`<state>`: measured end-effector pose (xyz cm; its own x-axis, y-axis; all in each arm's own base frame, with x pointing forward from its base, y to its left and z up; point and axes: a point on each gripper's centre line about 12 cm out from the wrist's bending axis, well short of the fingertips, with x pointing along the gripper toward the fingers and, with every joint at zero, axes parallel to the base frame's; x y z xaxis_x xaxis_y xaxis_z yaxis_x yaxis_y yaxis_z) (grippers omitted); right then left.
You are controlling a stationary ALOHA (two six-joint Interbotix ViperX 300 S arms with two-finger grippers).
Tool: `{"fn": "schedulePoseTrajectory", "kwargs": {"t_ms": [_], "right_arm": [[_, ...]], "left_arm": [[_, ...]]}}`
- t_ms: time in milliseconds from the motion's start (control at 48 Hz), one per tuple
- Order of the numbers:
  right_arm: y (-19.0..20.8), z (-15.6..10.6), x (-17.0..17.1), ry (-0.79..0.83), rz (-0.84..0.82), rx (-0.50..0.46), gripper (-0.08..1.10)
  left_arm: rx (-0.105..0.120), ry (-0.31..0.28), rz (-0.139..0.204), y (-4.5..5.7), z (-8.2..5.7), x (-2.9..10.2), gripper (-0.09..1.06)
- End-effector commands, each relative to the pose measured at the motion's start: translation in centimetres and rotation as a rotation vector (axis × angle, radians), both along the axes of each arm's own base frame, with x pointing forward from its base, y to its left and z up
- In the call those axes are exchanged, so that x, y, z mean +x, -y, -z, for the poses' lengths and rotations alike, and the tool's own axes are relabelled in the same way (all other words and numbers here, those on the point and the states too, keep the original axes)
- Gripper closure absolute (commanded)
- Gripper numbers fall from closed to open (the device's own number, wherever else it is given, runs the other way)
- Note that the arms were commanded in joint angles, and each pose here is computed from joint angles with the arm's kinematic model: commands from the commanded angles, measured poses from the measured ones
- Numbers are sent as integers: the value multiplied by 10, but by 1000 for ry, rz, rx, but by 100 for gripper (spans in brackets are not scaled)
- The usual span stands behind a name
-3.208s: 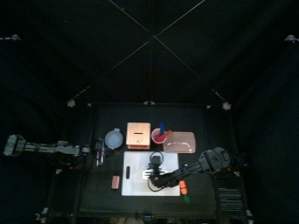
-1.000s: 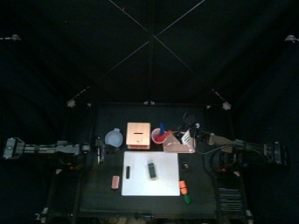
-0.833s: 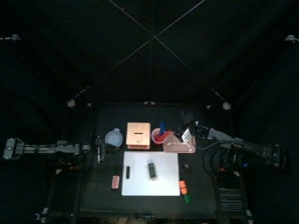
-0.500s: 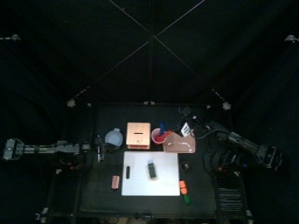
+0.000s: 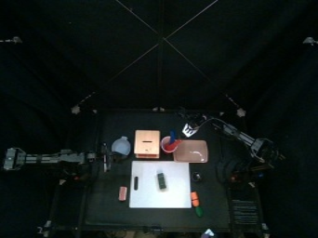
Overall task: Place sushi on board then cut the sushi with the knife then place the pieces on the plate
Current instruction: Pick knife at handle with right hand
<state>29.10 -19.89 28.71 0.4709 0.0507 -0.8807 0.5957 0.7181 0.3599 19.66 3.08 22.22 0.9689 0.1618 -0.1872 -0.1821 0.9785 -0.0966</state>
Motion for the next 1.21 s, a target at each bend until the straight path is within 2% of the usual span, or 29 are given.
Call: {"fn": "schedulePoseTrajectory", "kwargs": {"t_ms": [21, 271, 438, 708, 1208], "right_arm": [[7, -12, 6, 6, -12, 6, 13], [20, 4, 23, -80, -54, 92, 13], [25, 5, 33, -102, -79, 116, 13], [21, 21, 36, -168, -110, 199, 13], [14, 42, 48, -216, -147, 267, 13]], "left_arm": [[5, 19, -5, -1, -6, 2, 97], [2, 14, -4, -1, -3, 1, 97], [3, 9, -5, -1, -2, 1, 97], [2, 0, -5, -1, 1, 0, 97], [0, -3, -5, -1, 2, 0, 97]]}}
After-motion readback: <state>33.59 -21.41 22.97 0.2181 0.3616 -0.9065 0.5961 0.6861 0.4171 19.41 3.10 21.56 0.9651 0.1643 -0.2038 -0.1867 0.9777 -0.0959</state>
